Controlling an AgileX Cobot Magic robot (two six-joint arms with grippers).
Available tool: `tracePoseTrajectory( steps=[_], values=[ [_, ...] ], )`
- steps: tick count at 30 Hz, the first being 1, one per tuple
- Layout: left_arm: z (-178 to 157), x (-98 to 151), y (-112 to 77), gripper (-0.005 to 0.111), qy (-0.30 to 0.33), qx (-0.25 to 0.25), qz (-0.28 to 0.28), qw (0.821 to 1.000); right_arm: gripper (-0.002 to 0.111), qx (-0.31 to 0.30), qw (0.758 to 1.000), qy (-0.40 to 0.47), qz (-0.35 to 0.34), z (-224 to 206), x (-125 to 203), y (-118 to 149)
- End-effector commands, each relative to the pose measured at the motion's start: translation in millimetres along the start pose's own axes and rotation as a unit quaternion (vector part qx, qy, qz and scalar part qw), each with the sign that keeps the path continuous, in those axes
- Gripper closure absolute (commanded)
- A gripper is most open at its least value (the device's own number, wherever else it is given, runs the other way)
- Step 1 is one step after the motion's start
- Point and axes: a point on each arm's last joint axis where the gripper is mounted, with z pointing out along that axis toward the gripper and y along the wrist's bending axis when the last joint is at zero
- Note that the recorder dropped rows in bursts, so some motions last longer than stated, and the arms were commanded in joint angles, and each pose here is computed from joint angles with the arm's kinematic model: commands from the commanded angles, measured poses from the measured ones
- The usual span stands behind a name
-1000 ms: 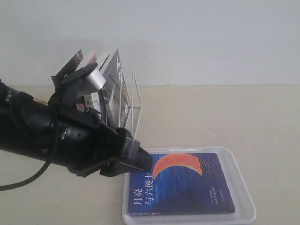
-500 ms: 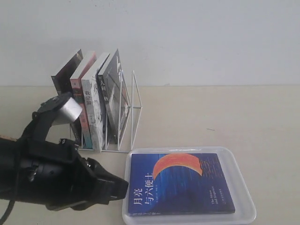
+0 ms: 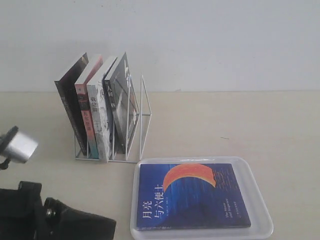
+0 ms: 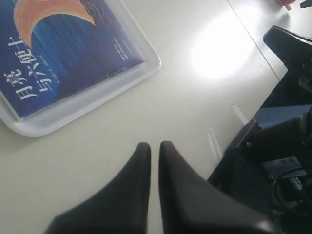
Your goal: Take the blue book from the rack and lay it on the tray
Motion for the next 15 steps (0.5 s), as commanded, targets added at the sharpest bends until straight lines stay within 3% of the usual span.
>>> tracePoseTrajectory(
  steps=[1, 5, 15],
  values=[
    [-7.5, 11.9, -6.9, 0.101, 0.012, 0.04, 0.01, 0.999, 0.108, 0.003, 1.0, -0.008, -0.006, -0.3, -1.3, -0.4],
    [-10.5, 14.1, -12.7, 0.101, 0.02, 0.066, 0.012, 0.998, 0.108, 0.003, 1.0, -0.008, -0.006, -0.3, -1.3, -0.4],
    [-10.5, 14.0, -12.5, 0.101, 0.02, 0.065, 0.012, 0.998, 0.108, 0.003, 1.0, -0.008, -0.006, -0.3, -1.3, -0.4]
  ],
)
